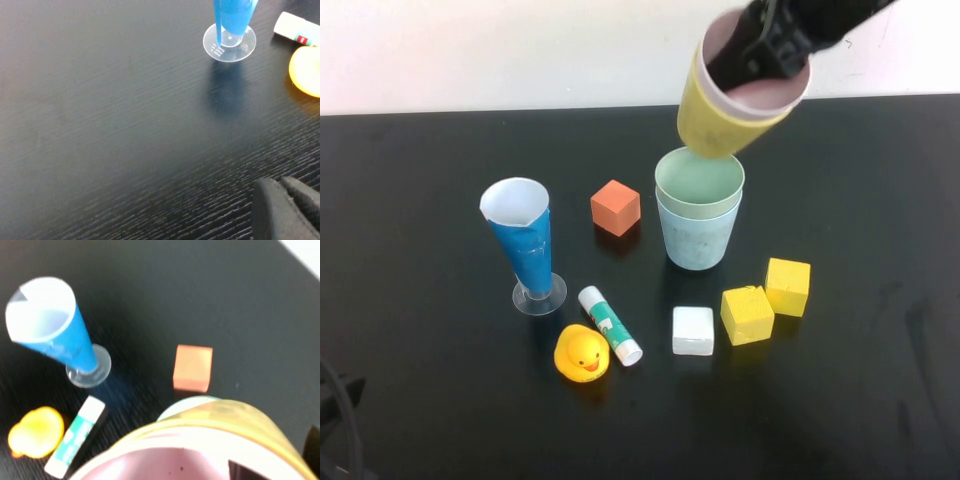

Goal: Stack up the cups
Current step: Place the yellow cup on the green cup

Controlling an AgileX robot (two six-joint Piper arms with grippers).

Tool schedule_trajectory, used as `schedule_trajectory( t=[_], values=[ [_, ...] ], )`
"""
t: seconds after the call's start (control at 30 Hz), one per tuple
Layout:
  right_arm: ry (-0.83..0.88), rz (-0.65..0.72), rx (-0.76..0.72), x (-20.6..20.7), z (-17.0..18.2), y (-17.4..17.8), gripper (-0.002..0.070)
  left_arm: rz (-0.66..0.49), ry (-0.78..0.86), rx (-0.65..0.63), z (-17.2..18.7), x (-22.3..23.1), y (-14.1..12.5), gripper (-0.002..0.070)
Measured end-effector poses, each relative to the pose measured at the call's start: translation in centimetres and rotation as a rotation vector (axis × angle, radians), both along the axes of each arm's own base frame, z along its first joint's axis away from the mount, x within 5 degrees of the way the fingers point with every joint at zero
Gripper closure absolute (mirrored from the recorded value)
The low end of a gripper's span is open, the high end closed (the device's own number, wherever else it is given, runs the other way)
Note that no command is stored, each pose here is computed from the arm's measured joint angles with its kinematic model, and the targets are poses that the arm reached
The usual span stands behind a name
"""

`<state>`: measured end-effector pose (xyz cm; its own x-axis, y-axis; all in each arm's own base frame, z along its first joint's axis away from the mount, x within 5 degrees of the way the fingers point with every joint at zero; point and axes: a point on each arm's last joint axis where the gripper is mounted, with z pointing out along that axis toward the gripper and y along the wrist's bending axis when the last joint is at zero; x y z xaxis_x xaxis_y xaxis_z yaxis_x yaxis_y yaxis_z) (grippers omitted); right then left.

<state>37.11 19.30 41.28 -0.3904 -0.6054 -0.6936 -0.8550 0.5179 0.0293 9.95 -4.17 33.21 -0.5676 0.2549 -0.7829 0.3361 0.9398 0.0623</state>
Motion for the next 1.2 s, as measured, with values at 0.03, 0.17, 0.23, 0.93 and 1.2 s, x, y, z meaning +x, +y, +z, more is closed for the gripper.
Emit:
schedule_trajectory(
  t=[0.03,0.17,0.23,0.93,1.2],
  values=[
    [0.010,0.005,-0.008,0.1,-0.4,0.0,0.0448,0.000,-0.001,0.001,0.0,0.0,0.0,0.0676],
    [0.045,0.023,-0.036,0.2,-1.9,0.1,0.0448,0.000,-0.001,0.001,0.0,0.0,0.0,0.0676],
    [0.044,0.038,-0.051,0.4,-2.4,0.1,0.0449,0.000,-0.001,0.001,0.0,0.0,0.0,0.0676],
    [0.098,0.102,-0.040,1.8,-5.4,1.2,0.0269,-0.001,-0.004,-0.001,0.0,0.0,0.0,0.0676],
    [0.012,0.101,-0.009,1.5,-2.7,1.1,0.0309,0.003,-0.014,0.004,0.0,-0.1,0.2,0.0676]
  ],
)
